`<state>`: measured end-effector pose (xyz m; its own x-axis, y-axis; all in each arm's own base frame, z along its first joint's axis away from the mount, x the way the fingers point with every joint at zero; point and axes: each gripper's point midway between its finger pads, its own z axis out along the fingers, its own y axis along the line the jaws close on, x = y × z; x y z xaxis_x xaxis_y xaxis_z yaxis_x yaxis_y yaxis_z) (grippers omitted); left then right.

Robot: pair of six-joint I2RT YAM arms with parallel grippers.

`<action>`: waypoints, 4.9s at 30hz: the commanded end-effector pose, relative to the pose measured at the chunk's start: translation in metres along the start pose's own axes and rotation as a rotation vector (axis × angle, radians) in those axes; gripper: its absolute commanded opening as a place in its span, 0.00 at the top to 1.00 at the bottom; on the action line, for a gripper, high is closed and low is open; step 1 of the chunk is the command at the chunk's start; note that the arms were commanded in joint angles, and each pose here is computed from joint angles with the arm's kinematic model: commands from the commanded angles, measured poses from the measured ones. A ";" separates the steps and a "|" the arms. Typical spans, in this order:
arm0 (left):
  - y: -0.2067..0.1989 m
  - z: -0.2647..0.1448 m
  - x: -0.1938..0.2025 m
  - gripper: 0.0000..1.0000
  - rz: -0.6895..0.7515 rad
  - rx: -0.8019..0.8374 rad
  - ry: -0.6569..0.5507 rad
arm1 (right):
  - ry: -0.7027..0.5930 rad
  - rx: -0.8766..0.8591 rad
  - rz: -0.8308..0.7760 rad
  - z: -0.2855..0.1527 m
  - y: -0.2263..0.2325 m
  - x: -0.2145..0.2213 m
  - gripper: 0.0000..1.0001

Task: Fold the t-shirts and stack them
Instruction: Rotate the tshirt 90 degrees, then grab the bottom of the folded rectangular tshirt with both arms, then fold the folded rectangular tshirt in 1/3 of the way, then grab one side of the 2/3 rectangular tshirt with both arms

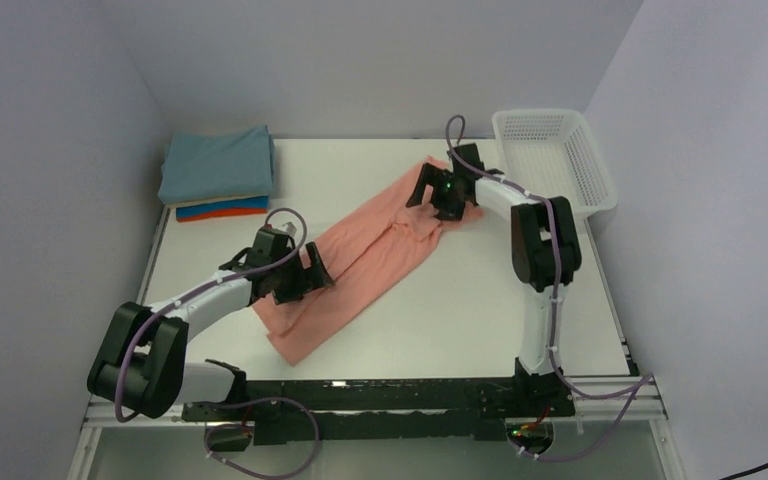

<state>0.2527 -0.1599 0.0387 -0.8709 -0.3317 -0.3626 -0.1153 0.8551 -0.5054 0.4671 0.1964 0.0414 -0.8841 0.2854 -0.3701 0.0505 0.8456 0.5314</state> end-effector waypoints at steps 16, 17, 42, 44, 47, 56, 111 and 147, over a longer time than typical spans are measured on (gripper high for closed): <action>-0.121 0.027 0.122 0.01 0.128 0.162 0.337 | -0.130 -0.296 -0.202 0.119 0.074 -0.090 0.00; -0.122 0.024 0.120 0.00 0.131 0.164 0.321 | -0.143 -0.287 -0.218 0.116 0.077 -0.093 0.00; -0.014 -0.032 0.119 0.16 0.231 -0.098 0.153 | -0.103 0.012 -0.306 -0.102 0.054 0.117 0.00; -0.014 -0.029 0.120 0.25 0.233 -0.097 0.157 | -0.059 0.016 -0.286 -0.109 0.042 0.148 0.00; -0.013 -0.025 0.123 0.39 0.239 -0.103 0.175 | 0.005 0.028 -0.268 -0.119 0.027 0.184 0.01; 0.000 -0.021 0.138 0.91 0.235 -0.135 0.247 | 0.227 -0.002 -0.224 -0.142 0.003 0.282 0.13; -0.109 -0.025 -0.085 1.00 0.087 0.160 -0.131 | -0.228 -0.080 -0.257 -0.103 0.091 0.090 1.00; -0.061 0.008 -0.142 0.00 0.065 0.021 -0.126 | -0.285 -0.043 -0.169 -0.074 0.049 0.031 0.00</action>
<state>0.4281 -0.1705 0.1140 -0.8026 -0.3262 -0.4993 -0.0602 0.8772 -0.4763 0.4390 0.2157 0.0923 -0.7333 0.2653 -0.6260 -0.0668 0.8882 0.4546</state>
